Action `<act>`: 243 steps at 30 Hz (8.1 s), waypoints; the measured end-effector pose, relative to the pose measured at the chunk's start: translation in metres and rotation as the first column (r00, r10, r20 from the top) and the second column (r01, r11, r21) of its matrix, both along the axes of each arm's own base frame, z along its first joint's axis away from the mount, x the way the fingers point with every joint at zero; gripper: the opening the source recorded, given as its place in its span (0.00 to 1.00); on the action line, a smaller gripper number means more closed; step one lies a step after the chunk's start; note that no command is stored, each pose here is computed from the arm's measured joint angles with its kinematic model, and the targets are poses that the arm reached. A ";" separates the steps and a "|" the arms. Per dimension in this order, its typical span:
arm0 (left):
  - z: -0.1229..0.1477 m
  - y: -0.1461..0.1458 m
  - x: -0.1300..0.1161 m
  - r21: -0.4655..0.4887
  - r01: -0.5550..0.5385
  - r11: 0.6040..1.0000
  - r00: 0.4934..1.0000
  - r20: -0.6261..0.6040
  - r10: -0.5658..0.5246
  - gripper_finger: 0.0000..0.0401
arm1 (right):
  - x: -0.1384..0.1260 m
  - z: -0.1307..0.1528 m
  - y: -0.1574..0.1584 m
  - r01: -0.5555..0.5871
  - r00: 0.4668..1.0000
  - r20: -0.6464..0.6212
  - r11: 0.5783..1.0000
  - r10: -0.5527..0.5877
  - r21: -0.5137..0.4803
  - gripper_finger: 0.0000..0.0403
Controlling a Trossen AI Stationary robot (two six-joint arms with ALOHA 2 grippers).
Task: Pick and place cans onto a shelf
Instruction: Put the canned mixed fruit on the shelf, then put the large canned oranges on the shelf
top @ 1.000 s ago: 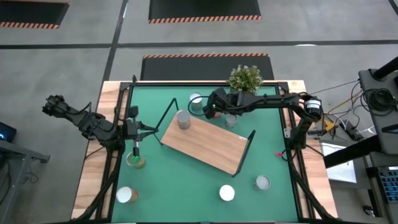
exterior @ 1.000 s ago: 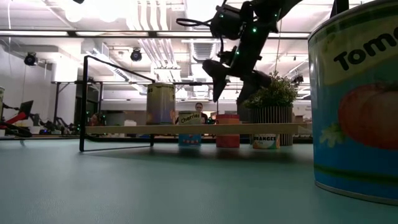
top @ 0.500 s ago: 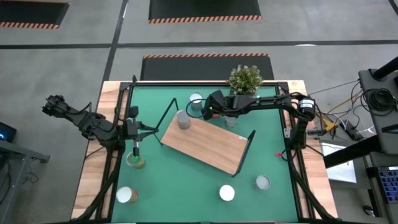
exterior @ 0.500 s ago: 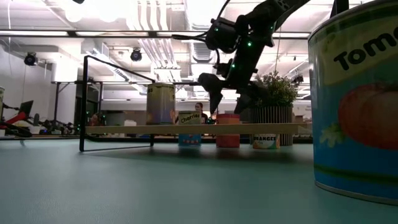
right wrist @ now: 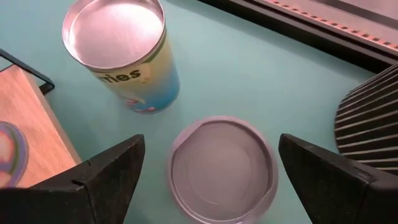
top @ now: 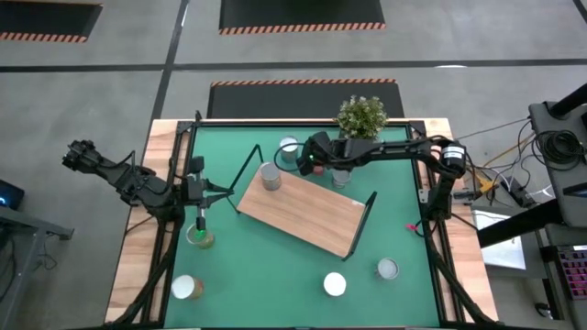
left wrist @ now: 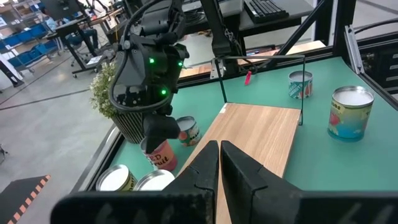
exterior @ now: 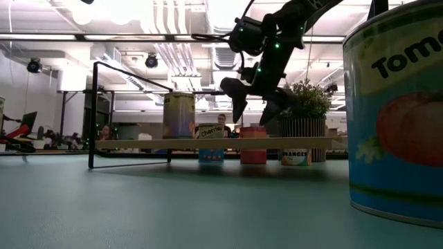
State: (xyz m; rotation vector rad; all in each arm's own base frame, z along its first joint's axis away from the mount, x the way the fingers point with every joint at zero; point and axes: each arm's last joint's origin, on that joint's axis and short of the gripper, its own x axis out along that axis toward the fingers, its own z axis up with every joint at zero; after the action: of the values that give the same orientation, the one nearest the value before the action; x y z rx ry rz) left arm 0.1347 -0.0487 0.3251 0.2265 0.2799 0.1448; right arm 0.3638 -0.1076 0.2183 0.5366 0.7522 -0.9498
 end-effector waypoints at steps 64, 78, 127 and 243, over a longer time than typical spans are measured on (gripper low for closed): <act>0.000 0.000 0.000 0.001 0.000 1.000 1.000 -0.002 0.000 0.00 | 0.004 0.056 0.107 -0.633 0.770 0.020 0.767 0.638 -0.105 0.72; 0.000 0.000 0.000 0.001 0.001 1.000 1.000 0.004 -0.001 0.00 | 0.023 0.051 0.148 -0.742 0.640 0.113 0.650 0.760 -0.167 0.72; 0.000 0.000 0.001 0.003 0.001 1.000 1.000 0.001 -0.001 0.00 | 0.022 0.016 0.173 -0.815 0.575 -0.005 0.573 0.818 -0.086 0.72; -0.001 -0.001 0.002 -0.044 -0.012 0.999 1.000 0.004 0.013 0.00 | -0.017 0.066 0.196 -0.857 0.498 -0.161 0.453 0.852 -0.246 0.03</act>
State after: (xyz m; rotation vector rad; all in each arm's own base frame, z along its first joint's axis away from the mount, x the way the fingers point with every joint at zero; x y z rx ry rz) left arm 0.1369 -0.0498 0.3244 0.1807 0.2797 0.1513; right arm 0.3470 0.0886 0.2838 -0.1703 0.7433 -0.0707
